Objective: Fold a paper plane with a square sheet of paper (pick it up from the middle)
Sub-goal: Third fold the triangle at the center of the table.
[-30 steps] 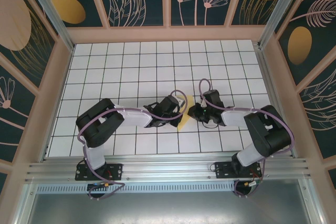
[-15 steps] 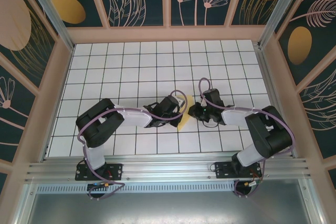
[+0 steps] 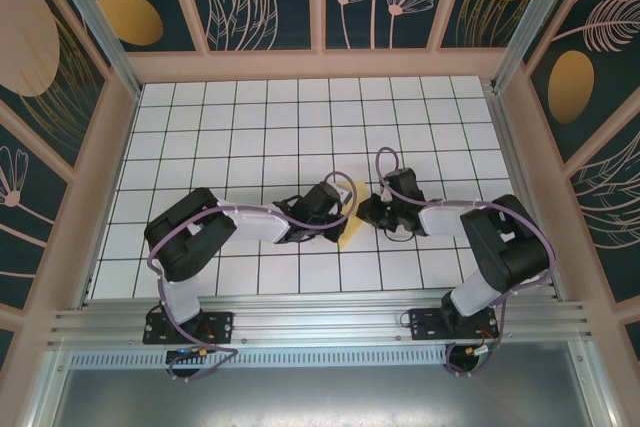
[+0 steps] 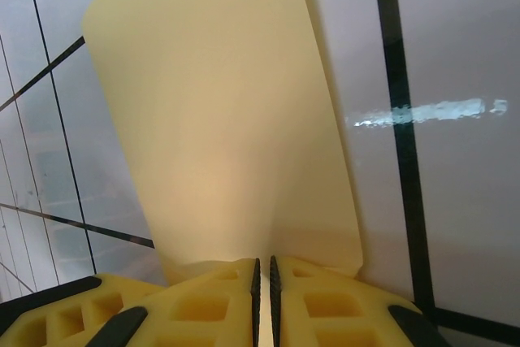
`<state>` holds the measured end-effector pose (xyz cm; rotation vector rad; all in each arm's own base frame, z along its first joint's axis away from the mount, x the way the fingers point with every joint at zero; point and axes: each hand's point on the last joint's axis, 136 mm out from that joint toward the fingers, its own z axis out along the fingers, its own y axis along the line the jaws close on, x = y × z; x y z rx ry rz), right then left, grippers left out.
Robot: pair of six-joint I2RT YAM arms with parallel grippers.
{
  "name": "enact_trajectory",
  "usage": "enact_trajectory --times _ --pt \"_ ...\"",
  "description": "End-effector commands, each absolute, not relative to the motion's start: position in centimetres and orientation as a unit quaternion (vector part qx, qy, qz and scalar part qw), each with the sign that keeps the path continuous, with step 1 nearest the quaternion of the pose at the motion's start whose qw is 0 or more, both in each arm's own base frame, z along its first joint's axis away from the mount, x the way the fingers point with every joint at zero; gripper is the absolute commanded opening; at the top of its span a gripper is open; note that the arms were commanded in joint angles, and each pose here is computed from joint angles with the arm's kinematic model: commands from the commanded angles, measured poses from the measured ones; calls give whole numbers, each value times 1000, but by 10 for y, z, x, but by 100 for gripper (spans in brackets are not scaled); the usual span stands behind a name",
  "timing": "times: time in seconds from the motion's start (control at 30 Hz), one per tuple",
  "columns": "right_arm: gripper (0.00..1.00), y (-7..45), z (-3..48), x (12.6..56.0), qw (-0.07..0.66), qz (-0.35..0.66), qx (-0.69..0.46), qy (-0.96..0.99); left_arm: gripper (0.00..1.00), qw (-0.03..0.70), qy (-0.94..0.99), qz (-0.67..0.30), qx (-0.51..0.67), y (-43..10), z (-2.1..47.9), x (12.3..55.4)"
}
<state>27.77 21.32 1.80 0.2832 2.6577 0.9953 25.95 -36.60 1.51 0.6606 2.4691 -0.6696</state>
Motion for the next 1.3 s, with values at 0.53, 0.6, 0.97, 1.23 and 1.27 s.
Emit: enact_trajectory --times 0.53,0.6,0.97,1.23,1.27 --pt "16 214 50 283 177 362 88 911 0 188 930 -193 250 -337 -17 237" --pt "16 217 50 284 173 368 88 909 0 189 930 -192 251 -337 -17 237" --pt "15 207 7 278 137 328 99 929 5 197 927 -202 248 -341 -6 240" --pt "16 212 38 281 158 353 87 918 40 252 920 -220 206 -351 54 260" --pt "16 214 44 282 160 358 84 916 41 258 919 -224 198 -350 61 261"
